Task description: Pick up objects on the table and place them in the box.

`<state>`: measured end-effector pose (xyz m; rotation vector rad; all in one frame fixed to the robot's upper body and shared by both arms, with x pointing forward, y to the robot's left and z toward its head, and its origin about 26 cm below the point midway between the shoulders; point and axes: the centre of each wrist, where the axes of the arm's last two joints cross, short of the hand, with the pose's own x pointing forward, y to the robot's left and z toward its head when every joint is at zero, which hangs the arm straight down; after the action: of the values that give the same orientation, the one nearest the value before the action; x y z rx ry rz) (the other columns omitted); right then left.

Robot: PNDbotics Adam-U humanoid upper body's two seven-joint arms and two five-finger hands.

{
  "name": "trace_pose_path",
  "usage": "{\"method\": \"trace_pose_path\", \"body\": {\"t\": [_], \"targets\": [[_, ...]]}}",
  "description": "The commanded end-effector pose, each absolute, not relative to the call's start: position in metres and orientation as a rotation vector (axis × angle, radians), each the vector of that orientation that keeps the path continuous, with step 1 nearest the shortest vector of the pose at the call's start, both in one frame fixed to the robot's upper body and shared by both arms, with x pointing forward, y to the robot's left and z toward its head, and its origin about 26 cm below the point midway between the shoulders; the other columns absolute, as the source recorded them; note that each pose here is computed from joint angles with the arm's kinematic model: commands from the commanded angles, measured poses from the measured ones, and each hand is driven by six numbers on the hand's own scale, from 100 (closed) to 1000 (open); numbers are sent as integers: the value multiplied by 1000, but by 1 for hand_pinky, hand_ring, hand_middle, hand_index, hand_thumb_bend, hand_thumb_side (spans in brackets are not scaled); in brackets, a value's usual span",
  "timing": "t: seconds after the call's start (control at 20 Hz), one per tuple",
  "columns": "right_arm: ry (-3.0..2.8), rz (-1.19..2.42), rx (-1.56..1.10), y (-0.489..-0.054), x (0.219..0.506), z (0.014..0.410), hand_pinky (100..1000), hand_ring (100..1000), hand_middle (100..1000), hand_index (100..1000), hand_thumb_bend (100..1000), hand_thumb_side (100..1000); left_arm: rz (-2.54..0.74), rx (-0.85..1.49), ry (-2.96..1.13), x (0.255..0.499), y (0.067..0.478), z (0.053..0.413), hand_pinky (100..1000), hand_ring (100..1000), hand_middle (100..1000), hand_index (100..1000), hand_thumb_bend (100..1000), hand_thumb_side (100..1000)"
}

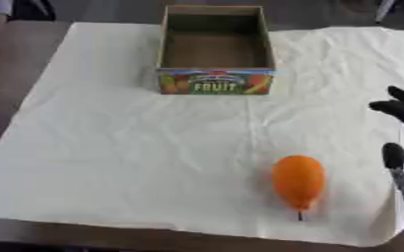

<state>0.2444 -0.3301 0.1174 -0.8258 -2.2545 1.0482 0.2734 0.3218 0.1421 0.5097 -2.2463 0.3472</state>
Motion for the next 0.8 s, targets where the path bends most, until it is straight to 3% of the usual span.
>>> {"method": "trace_pose_path", "body": {"t": [0.05, 0.6, 0.8], "targets": [[-2229, 1179, -878, -332, 244, 129, 912, 1000, 813, 941, 100, 1000, 318, 517, -2274, 271, 323, 150, 321, 354, 612, 724, 100, 669], [-2043, 1472, -969, -336, 248, 143, 936, 1000, 816, 970, 382, 1000, 306, 504, -2273, 272, 322, 150, 321, 355, 613, 723, 100, 672], [-1956, 1550, -928, -335, 248, 145, 967, 1000, 838, 1000, 490, 866, 303, 497, -2273, 272, 321, 150, 320, 355, 614, 723, 100, 673]]}}
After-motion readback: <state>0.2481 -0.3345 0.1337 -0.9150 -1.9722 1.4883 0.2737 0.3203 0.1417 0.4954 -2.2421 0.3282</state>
